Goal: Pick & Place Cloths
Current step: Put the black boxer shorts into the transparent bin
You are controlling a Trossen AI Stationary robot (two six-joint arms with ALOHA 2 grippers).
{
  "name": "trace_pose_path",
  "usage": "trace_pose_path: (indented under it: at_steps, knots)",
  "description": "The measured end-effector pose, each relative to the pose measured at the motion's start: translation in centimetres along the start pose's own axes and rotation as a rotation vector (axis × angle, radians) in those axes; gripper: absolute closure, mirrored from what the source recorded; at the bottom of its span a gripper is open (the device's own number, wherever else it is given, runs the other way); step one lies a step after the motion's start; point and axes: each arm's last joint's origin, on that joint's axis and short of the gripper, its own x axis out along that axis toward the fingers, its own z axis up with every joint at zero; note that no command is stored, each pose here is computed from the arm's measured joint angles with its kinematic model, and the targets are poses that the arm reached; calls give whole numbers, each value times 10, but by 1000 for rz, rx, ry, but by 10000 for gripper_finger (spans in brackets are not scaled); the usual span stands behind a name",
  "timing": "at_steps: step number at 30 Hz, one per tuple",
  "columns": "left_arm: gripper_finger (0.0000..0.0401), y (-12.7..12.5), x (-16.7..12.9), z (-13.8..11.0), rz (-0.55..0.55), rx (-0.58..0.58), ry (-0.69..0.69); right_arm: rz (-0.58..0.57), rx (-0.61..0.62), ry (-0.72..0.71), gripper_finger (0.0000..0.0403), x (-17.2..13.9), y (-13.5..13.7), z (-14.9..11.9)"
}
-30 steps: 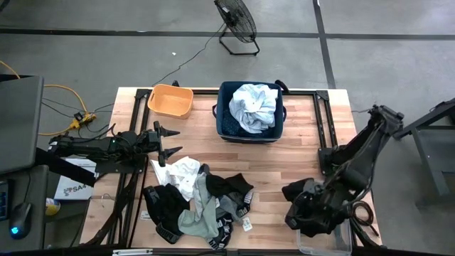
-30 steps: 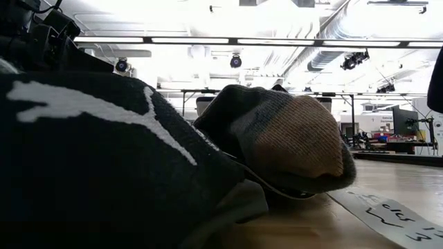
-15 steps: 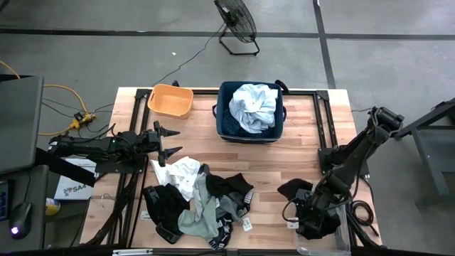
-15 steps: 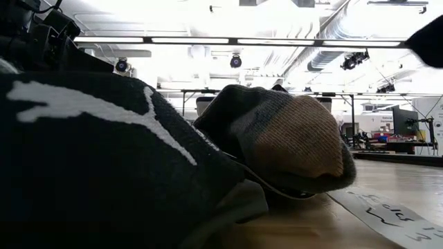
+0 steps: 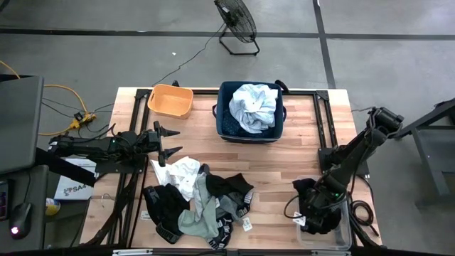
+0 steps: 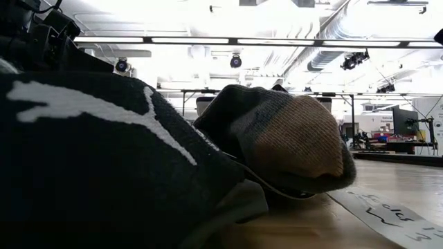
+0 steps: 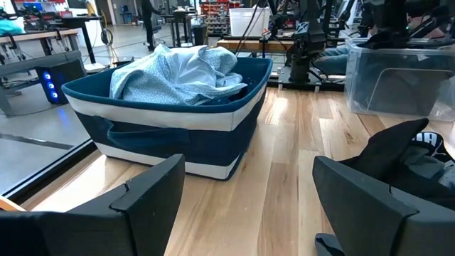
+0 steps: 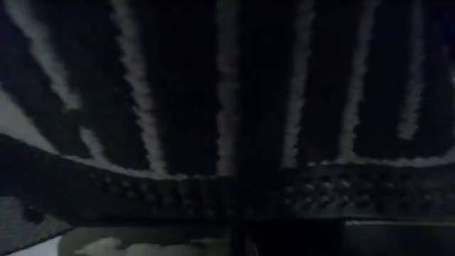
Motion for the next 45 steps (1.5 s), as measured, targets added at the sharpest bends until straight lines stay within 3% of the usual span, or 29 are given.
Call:
trace_pose_path:
  at_steps: [6,24,38,45]
  knots:
    - [96,0,0,0,0,0,0,27,26,22,374,0,2,1]
    - [96,0,0,0,1,0,0,207,148,-12,220,-34,-2,-25]
    - [96,0,0,0,0,0,0,320,143,-59,209,-65,-21,-42]
    - [96,0,0,0,0,0,0,411,95,-187,217,-78,-28,-44]
